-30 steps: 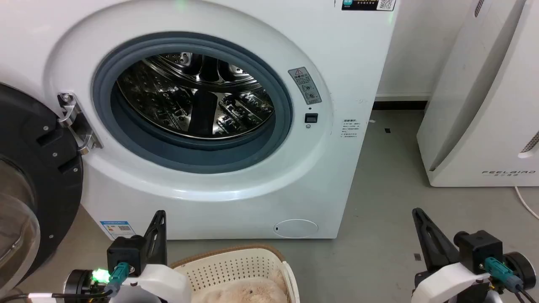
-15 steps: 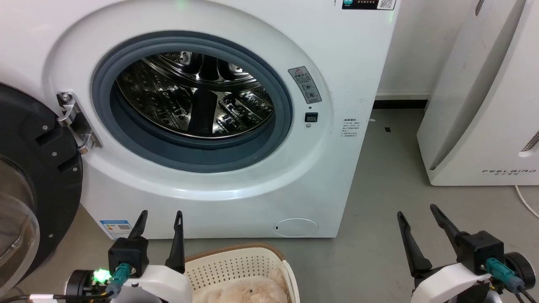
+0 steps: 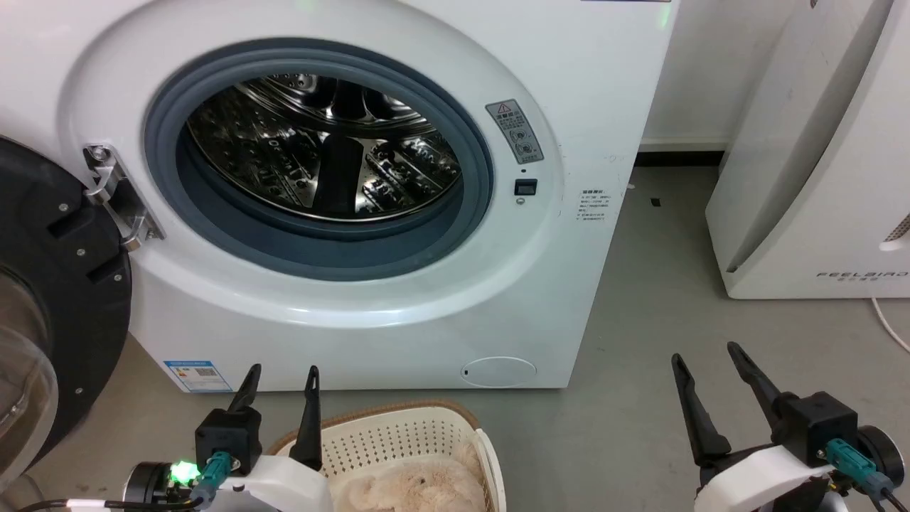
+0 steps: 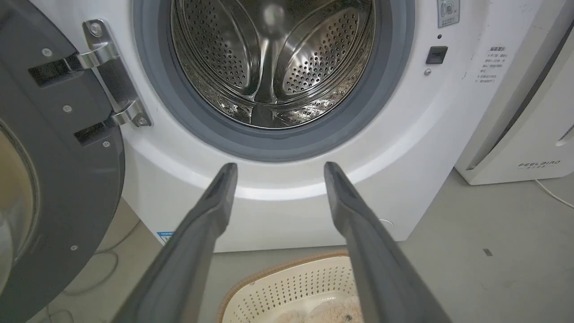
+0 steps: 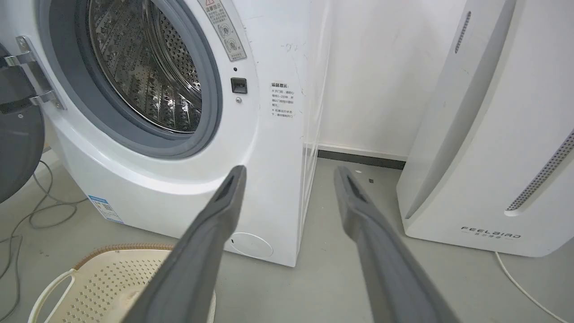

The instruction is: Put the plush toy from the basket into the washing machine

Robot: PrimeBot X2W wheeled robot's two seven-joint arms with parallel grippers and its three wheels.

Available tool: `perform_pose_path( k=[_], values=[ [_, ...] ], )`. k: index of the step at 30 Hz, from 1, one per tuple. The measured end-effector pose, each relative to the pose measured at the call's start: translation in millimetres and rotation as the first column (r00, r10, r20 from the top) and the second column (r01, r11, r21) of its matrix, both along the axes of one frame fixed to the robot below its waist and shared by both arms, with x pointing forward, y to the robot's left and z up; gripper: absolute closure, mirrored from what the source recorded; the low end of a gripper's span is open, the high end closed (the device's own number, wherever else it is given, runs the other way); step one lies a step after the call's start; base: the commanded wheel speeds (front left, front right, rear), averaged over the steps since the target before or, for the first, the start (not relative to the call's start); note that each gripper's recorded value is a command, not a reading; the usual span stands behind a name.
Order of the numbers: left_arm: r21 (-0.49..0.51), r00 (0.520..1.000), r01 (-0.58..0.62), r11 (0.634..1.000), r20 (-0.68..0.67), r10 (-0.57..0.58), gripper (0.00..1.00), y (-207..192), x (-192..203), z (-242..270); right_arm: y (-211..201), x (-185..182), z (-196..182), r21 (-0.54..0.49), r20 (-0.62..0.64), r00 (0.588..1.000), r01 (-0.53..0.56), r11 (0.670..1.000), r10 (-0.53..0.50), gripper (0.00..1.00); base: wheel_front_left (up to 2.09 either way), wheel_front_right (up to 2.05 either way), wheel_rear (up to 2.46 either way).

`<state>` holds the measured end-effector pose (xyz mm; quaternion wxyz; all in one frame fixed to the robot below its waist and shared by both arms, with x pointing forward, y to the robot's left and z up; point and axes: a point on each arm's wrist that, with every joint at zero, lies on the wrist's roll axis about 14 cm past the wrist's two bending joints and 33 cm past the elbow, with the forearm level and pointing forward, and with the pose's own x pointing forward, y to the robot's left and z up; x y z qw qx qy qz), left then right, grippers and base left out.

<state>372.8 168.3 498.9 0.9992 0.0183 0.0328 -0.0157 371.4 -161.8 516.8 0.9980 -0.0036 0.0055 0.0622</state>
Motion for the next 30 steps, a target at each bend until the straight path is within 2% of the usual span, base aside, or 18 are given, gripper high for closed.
perform_pose_path(
  k=[16, 30],
  values=[
    [-0.023, 0.992, 0.054, 0.998, -0.115, -0.056, 0.00, -16, 15, -44, -5, 8, -17, 0.012, -0.030, 0.999, 0.016, 1.000, -0.015, 0.00, 0.00, 0.00, 0.00],
    [-0.051, 0.955, 0.122, 0.991, -0.265, -0.131, 0.00, -37, 30, -99, -11, 20, -28, 0.029, -0.043, 0.999, 0.034, 0.999, -0.033, 0.00, 0.00, 0.00, 0.00]
  ],
)
